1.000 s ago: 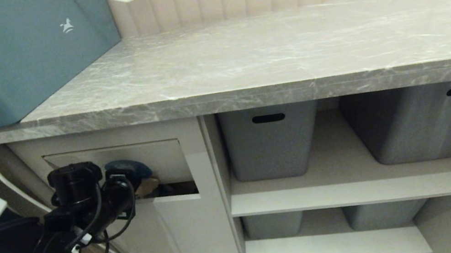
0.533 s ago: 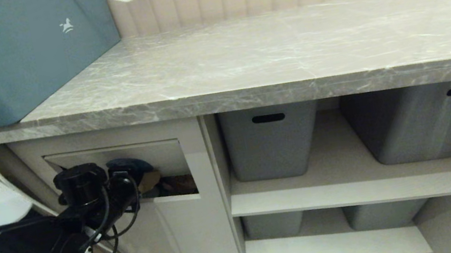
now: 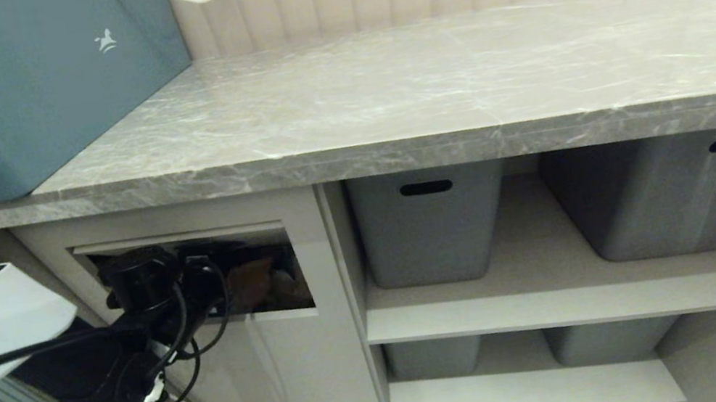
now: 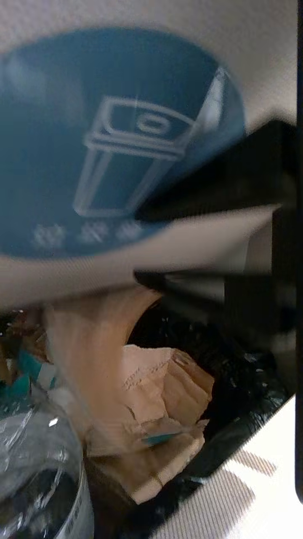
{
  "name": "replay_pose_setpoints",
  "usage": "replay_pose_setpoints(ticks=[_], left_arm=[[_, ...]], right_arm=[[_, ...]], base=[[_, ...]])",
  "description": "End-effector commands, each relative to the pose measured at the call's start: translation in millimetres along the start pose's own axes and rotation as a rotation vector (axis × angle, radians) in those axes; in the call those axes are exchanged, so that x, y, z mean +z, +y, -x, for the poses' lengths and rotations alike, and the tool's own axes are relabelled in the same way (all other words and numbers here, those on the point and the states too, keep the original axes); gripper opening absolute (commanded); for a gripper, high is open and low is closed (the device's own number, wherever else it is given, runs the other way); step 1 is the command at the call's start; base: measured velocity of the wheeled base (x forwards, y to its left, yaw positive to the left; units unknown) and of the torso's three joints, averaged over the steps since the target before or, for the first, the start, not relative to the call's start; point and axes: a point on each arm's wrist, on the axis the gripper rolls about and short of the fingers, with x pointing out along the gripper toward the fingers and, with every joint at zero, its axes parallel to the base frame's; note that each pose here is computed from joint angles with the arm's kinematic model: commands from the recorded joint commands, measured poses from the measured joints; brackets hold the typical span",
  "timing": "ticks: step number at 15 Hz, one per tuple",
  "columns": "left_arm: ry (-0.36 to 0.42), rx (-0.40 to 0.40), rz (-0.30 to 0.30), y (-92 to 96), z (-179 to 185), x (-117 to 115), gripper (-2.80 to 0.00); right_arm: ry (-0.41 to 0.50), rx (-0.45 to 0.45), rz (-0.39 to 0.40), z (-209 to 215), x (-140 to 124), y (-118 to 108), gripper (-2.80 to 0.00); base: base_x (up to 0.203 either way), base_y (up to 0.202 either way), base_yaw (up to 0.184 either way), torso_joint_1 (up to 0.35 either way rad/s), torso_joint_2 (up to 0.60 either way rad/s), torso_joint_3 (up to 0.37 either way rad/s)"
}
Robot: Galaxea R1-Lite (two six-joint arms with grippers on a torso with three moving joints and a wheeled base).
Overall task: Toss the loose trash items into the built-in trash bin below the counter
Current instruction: Put the garbage in the trash can
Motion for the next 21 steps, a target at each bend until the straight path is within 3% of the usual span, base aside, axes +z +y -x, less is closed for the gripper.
replay_pose_setpoints(ticks=[1,4,9,11,16,19,20,21], left_arm=[[0.0,-0.008,0.008,0.2,-2,-1,0.0],[0.006,-0.009,0.007,0.3,-3,-4,0.0],[-0.069,0.045,0.003,5.8,13,-2,0.0],[-0.125,0.067,-0.001,2.0,35,2,0.0],[-0.165,0.136,-0.016,1.1,101,7,0.0],[-0.187,0.079,-0.042,-17.3,142,14,0.0],[-0.19,0.067,-0.072,-20.5,157,15,-2.8],[-0.193,0.06,-0.108,-21.6,172,16,-2.8]], right_arm=[[0.0,0.0,0.001,0,0,0,-2.8],[0.0,0.0,0.001,0,0,0,-2.8],[0.0,0.0,-0.001,0,0,0,-2.8],[0.0,0.0,-0.004,0,0,0,-2.8],[0.0,0.0,-0.007,0,0,0,-2.8],[-0.002,0.0,-0.008,0,0,0,-2.8],[-0.002,0.0,-0.008,0,0,0,-2.8],[-0.001,0.0,-0.009,0,0,0,-2.8]], base=[[0.0,0.0,0.0,0.0,0.0,0.0],[0.0,0.0,0.0,0.0,0.0,0.0],[0.0,0.0,0.0,0.0,0.0,0.0],[0.0,0.0,0.0,0.0,0.0,0.0],[0.0,0.0,0.0,0.0,0.0,0.0],[0.0,0.0,0.0,0.0,0.0,0.0],[0.0,0.0,0.0,0.0,0.0,0.0],[0.0,0.0,0.0,0.0,0.0,0.0]])
